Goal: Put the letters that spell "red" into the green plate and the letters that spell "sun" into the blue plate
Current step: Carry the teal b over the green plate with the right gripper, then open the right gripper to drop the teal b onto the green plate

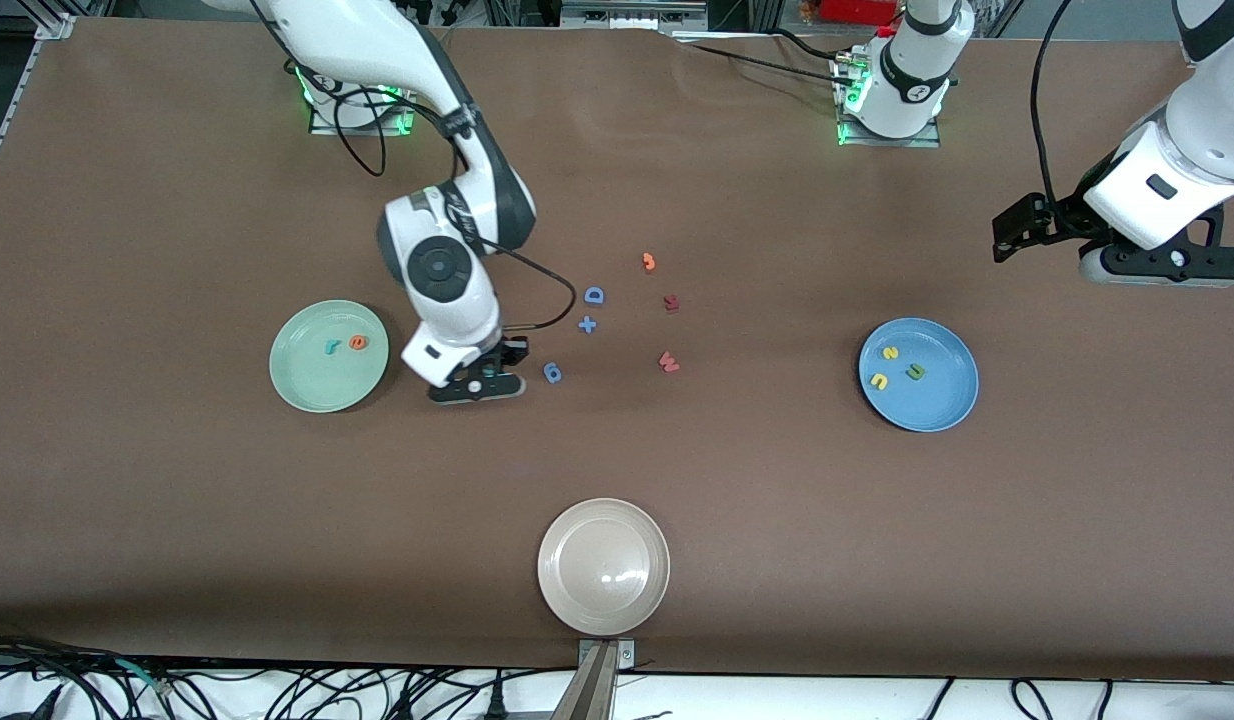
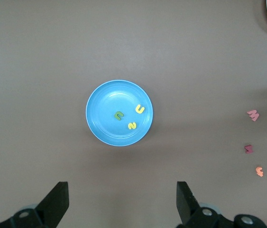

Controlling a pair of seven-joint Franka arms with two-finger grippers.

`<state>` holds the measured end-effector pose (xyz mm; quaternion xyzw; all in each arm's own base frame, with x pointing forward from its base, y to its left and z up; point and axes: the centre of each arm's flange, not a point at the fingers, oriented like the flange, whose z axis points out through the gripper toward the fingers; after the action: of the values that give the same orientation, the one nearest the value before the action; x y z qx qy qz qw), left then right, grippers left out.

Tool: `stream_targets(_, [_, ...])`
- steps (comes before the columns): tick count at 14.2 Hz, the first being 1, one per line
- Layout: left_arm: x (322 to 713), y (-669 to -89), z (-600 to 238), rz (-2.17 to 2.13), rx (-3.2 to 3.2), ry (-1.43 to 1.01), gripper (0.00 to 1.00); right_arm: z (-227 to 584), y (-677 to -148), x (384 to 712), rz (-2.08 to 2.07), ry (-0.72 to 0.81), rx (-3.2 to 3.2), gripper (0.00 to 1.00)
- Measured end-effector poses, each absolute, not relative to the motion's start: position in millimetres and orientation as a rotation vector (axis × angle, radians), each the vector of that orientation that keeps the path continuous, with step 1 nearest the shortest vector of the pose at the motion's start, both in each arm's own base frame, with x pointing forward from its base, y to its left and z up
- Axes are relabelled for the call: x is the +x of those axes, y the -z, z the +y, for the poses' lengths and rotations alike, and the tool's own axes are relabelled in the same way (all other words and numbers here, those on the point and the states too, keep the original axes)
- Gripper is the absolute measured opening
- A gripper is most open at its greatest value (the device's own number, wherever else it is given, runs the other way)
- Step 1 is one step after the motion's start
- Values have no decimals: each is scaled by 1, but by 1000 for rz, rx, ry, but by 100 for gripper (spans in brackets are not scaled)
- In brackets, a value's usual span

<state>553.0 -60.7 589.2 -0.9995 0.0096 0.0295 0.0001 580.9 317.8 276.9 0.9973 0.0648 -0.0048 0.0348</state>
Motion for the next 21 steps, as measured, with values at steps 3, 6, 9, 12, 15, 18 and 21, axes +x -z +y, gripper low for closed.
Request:
stream_targets(3, [553,-596,-68,51,-3141,-72,100,265,-329,589,117,123,3049,29])
stream_targets(6, [553,-597,-71,58,-3142,-67,100,197,-357,594,65,214,3035,29])
stream_targets(9, [553,-597,-71,58,-3142,-67,100,113,-349,593,86,275,3021,29])
stream_targets(12, [553,-597,-71,59,-3142,-67,100,50,-320,582,104,279,3010,29])
stream_targets(15, [553,-598,-71,60,-3142,-67,100,34,-274,561,94,206,2996,29])
stream_targets(18, [553,-598,-72,61,-3142,-67,100,23,-234,541,67,207,3029,29])
stream_targets(21, [553,-598,-73,65,-3142,-67,100,11,-207,535,55,242,3096,29])
